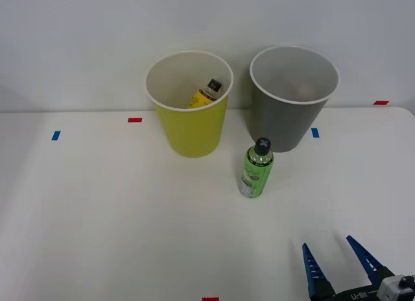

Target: Put cans in the gray bin, plastic bottles in the light green bin

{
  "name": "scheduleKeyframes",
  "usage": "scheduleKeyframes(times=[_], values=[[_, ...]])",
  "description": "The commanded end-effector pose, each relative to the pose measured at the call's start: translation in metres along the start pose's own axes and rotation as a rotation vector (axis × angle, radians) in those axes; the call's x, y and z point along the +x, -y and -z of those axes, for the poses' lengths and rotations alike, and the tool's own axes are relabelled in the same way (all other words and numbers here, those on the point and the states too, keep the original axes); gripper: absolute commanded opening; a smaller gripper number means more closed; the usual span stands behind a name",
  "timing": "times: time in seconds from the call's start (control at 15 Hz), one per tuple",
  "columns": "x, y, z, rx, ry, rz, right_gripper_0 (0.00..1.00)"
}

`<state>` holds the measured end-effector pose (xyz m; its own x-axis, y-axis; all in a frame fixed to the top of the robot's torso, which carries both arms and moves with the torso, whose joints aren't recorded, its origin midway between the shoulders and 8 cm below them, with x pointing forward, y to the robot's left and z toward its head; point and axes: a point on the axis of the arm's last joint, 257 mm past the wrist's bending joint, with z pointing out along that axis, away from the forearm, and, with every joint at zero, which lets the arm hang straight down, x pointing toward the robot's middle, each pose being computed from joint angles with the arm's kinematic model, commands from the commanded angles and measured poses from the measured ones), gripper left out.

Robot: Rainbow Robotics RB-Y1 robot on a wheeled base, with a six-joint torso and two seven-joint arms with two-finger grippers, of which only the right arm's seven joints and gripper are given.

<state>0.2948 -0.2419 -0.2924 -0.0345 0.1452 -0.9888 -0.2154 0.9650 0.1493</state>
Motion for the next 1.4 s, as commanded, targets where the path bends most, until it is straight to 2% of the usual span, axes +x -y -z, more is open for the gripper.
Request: scheduleKeyframes(times=[0.07,1.4], values=[[0.0,0.0,0.0,0.0,0.0,0.0,1.0],[0.0,0.0,0.0,0.0,0.0,0.0,1.0]])
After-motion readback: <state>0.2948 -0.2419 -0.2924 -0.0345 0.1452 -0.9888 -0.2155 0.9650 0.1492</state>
